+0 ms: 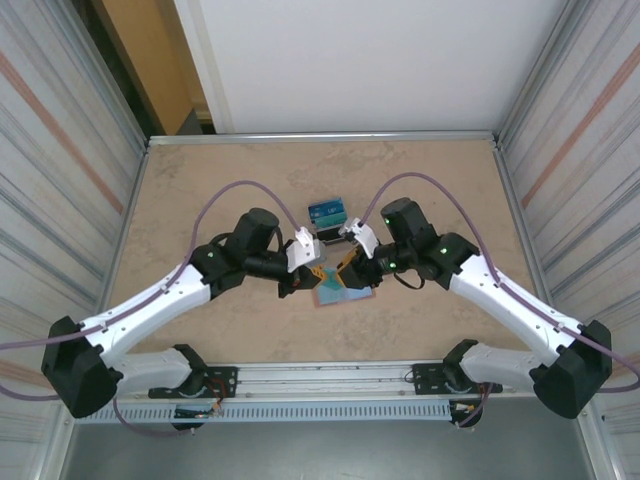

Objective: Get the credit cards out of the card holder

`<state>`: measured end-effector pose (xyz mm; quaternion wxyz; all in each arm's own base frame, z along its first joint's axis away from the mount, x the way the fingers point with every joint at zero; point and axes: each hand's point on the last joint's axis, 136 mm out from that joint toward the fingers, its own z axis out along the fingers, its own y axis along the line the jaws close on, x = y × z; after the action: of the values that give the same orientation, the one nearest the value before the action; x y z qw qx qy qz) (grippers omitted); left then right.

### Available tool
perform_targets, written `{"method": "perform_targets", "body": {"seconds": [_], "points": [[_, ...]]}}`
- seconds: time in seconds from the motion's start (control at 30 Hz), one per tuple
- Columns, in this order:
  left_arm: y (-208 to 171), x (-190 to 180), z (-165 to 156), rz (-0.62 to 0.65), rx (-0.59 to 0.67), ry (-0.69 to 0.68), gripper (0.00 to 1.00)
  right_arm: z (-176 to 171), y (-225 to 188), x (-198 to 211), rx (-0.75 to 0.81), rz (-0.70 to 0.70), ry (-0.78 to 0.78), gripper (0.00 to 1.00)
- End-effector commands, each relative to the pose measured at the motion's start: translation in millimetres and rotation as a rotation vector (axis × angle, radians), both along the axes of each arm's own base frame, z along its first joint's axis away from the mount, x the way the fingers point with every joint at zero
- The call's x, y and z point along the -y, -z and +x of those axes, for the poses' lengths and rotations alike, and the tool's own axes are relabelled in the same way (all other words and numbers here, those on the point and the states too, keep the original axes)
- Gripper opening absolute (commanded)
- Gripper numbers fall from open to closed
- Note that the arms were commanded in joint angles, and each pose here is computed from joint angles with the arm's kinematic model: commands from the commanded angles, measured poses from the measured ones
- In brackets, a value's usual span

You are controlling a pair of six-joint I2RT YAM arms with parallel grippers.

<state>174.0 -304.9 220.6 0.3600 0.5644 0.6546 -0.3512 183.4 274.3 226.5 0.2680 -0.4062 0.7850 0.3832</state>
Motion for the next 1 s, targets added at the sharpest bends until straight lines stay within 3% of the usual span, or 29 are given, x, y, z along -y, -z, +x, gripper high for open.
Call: {"method": "perform_targets", "body": {"seconds": [0.0, 0.13, 0.2, 0.23, 0.37, 0.5, 0.97], "points": [[-17, -7, 14, -0.071, 0.082, -0.114, 0.00, 17, -15, 9, 0.041, 0.078, 0.110, 0.36], [-33, -18, 29, -0.202, 0.081, -0.289, 0.00, 31, -31, 21, 0.024, 0.234, 0.243, 0.45], [-42, -24, 35, -0.294, 0.054, -0.378, 0.00, 34, -41, 22, 0.004, 0.325, 0.277, 0.65], [-46, -27, 38, -0.341, 0.036, -0.419, 0.00, 35, -41, 22, -0.007, 0.351, 0.288, 0.66], [-58, -41, 48, -0.551, -0.077, -0.566, 0.00, 45, -40, 21, -0.059, 0.437, 0.362, 0.67], [-68, -44, 48, -0.682, -0.173, -0.587, 0.00, 50, -38, 14, -0.104, 0.519, 0.370, 0.64], [-87, -37, 44, -0.786, -0.280, -0.541, 0.00, 39, -65, -26, -0.110, 0.637, 0.157, 0.51]]}}
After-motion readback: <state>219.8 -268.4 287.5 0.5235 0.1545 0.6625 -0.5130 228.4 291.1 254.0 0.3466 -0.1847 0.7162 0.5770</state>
